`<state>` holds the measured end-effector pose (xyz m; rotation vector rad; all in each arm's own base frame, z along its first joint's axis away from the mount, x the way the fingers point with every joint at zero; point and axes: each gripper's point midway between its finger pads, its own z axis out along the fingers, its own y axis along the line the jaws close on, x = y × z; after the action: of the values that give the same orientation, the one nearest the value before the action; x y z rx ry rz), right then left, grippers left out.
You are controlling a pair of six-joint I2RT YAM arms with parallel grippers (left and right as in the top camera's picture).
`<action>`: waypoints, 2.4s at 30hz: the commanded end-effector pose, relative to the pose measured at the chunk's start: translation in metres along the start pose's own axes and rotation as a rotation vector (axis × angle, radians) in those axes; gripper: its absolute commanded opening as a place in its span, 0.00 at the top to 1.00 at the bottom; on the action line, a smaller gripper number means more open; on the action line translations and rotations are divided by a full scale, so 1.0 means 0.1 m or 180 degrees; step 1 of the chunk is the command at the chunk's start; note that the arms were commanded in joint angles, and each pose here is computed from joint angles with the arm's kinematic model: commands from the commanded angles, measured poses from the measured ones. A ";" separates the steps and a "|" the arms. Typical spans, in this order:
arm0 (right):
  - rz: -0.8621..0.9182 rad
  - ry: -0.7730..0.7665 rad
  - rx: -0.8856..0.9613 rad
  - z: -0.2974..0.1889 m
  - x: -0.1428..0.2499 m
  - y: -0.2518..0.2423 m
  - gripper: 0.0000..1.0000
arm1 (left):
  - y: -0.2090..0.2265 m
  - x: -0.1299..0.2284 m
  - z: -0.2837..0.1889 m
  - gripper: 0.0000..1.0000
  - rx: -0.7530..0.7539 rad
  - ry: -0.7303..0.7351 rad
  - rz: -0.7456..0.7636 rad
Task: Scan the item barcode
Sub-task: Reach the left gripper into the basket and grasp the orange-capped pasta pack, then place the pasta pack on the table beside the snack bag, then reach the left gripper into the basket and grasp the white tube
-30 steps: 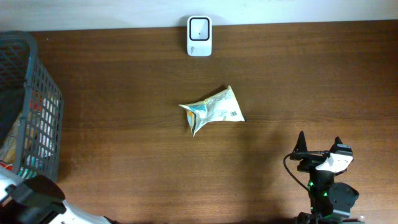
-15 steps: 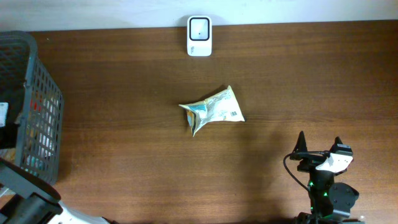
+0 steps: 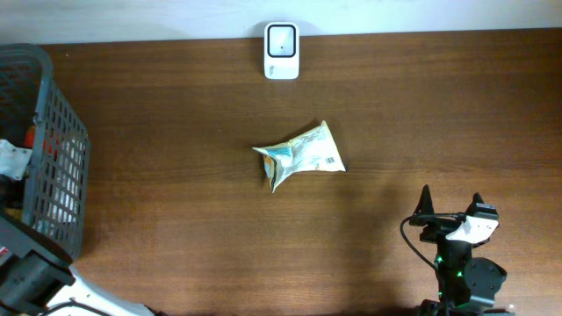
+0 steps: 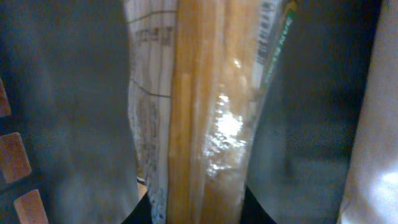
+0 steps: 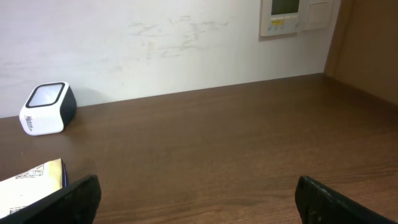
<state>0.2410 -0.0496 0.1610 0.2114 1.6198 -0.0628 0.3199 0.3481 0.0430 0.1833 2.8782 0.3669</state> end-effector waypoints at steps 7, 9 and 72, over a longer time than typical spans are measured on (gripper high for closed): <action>0.0006 0.0006 0.0025 0.00 0.02 -0.02 0.02 | 0.60 -0.47 -1.16 1.00 -0.0606 -0.0785 -0.1668; 0.0006 0.0006 0.0025 0.00 0.02 -0.02 0.01 | 0.73 -0.67 -1.95 1.00 -0.0878 -0.1307 -0.1836; 0.0006 0.0006 0.0025 0.00 0.02 -0.02 0.01 | -0.39 -0.37 -0.40 0.02 0.1020 -0.0067 -0.1143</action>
<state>0.2410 -0.0498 0.1611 0.2119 1.6194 -0.0634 0.3389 0.2999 0.1107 -0.3496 2.8128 -0.0659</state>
